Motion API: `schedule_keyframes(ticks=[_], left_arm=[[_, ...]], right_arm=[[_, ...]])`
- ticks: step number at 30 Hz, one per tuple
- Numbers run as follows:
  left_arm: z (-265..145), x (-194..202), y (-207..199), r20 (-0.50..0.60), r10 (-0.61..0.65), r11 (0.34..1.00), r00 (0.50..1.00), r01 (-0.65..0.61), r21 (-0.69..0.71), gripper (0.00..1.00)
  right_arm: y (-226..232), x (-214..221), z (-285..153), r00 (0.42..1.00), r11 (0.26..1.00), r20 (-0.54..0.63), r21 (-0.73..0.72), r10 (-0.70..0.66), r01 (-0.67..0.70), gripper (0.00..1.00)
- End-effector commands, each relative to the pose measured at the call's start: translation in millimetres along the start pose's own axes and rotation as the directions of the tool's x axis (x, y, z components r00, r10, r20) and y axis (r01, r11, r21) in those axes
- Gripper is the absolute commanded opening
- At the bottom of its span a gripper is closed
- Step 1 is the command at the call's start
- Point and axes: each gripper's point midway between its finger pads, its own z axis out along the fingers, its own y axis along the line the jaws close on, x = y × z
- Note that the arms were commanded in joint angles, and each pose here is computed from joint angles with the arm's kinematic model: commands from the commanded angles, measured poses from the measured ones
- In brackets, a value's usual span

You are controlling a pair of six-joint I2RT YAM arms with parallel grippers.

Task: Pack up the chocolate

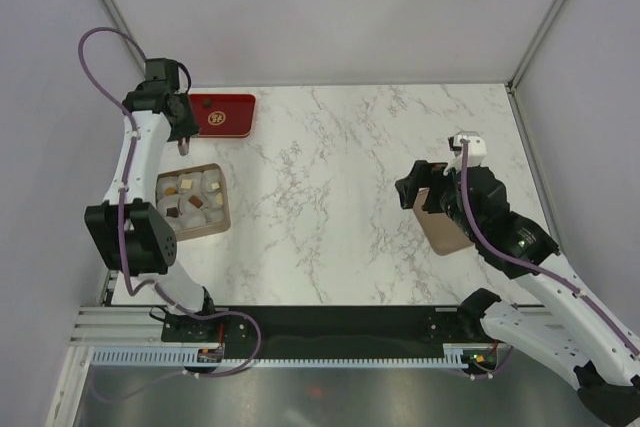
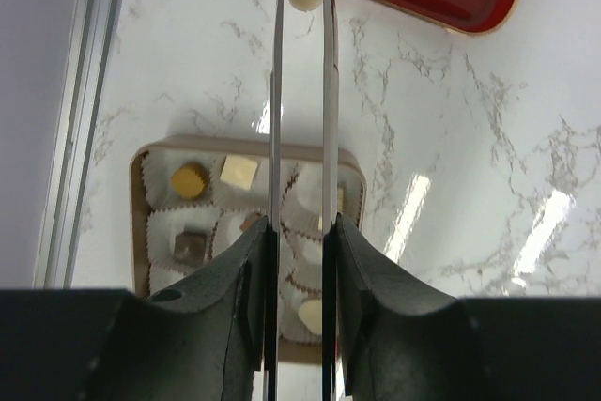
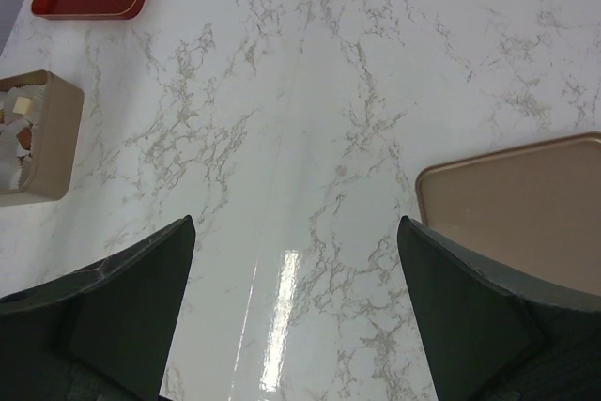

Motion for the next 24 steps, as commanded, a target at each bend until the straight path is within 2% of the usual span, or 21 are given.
schedule_keyframes(ticks=[1,2,5,9,12,18,24], left_arm=[[-45.8,22.4,10.5,-0.024,-0.064,0.998,0.998,0.064,-0.005,0.36],[-60.9,24.6,12.1,-0.005,-0.083,0.997,0.997,0.083,0.002,0.36],[-80.0,47.5,11.3,-0.046,-0.099,0.994,0.994,0.100,0.034,0.36],[-97.5,84.2,32.8,-0.143,-0.098,0.994,0.985,0.089,-0.070,0.36],[-109.3,103.3,34.7,-0.158,-0.122,0.992,0.980,0.113,-0.062,0.37],[-115.6,147.7,37.9,-0.265,-0.141,0.989,0.954,0.124,-0.080,0.37],[-123.8,171.6,40.6,-0.308,-0.158,0.986,0.938,0.137,-0.091,0.37]], right_arm=[[5.1,-1.0,-4.8,1.000,0.999,0.008,-0.037,-0.006,0.007,0.98],[4.6,-1.0,-5.2,1.000,0.999,0.009,-0.037,-0.010,0.010,0.98],[4.7,0.0,-5.9,1.000,0.999,0.012,-0.045,-0.012,0.013,0.98],[13.1,7.6,-6.9,1.000,0.995,-0.009,-0.103,-0.018,0.017,0.98],[16.1,7.4,-11.8,1.000,0.991,-0.004,-0.131,-0.031,0.030,0.98],[14.3,2.8,-21.5,0.999,0.989,0.028,-0.145,-0.033,0.037,0.98],[17.7,5.0,-28.8,0.999,0.983,0.027,-0.180,-0.024,0.028,0.98]])
